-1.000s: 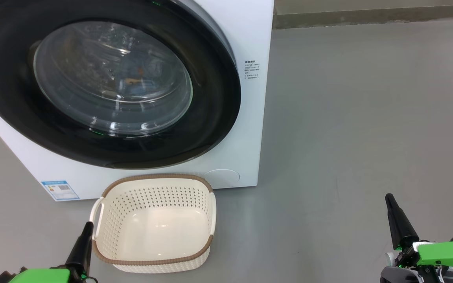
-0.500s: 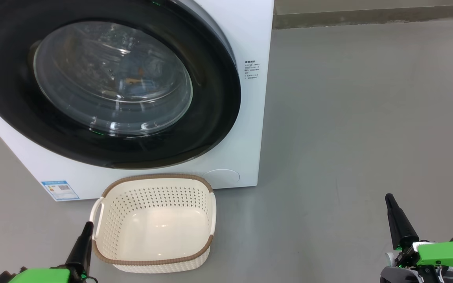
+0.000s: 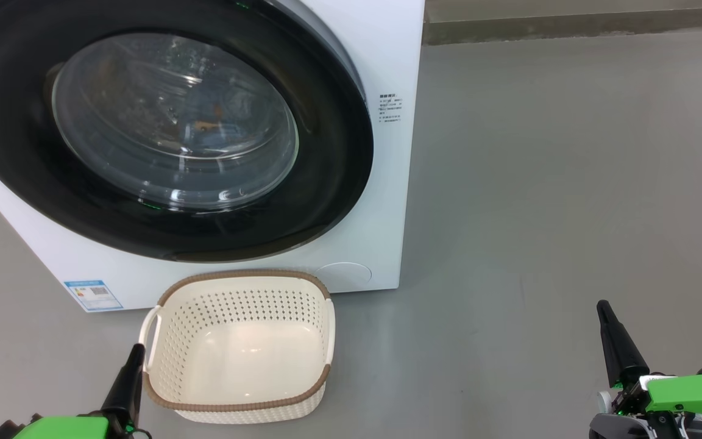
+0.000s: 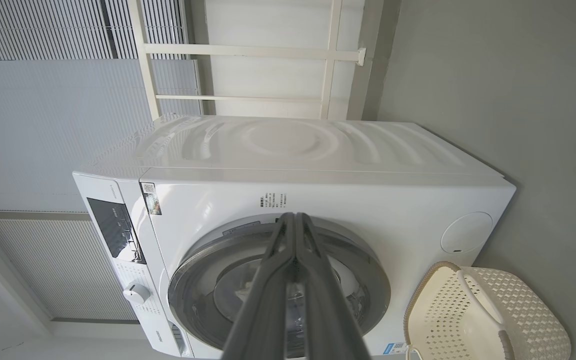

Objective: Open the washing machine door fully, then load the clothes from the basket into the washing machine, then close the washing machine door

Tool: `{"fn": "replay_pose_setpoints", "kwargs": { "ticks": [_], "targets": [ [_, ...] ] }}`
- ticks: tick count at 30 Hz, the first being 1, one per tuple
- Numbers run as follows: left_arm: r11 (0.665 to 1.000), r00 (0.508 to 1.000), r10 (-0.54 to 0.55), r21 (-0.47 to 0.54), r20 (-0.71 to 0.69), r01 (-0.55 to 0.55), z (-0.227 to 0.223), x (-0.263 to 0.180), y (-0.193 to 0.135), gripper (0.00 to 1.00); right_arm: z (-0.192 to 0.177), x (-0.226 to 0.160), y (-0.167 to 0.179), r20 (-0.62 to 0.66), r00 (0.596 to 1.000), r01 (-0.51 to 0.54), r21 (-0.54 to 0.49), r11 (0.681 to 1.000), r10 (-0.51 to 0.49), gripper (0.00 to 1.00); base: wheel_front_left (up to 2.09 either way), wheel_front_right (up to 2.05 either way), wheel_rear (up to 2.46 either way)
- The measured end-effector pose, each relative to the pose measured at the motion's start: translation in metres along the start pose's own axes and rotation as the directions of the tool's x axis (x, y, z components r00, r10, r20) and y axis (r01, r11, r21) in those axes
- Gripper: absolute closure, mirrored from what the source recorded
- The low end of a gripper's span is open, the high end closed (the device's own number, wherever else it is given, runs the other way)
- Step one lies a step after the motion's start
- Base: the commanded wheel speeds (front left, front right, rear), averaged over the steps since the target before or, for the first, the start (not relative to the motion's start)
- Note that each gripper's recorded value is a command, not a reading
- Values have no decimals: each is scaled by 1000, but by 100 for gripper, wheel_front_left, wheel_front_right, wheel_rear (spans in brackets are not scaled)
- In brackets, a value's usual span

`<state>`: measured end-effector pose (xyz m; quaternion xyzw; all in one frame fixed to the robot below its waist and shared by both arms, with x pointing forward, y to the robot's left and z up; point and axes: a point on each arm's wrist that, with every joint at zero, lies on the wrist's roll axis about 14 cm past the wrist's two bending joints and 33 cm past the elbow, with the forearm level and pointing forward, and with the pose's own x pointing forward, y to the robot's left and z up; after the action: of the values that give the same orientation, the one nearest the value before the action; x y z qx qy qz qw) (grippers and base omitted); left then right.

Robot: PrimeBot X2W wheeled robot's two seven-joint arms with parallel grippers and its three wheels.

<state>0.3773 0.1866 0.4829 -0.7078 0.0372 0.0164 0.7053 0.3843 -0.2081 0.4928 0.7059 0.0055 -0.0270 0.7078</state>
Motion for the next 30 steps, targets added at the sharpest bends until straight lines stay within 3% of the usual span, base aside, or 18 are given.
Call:
{"fn": "replay_pose_setpoints", "kwargs": {
  "ticks": [30],
  "targets": [
    [1000,1000,0,0,0,0,0,0,0,100,0,0,0,0,1000,0,0,1000,0,100,0,0,0]
  ]
}}
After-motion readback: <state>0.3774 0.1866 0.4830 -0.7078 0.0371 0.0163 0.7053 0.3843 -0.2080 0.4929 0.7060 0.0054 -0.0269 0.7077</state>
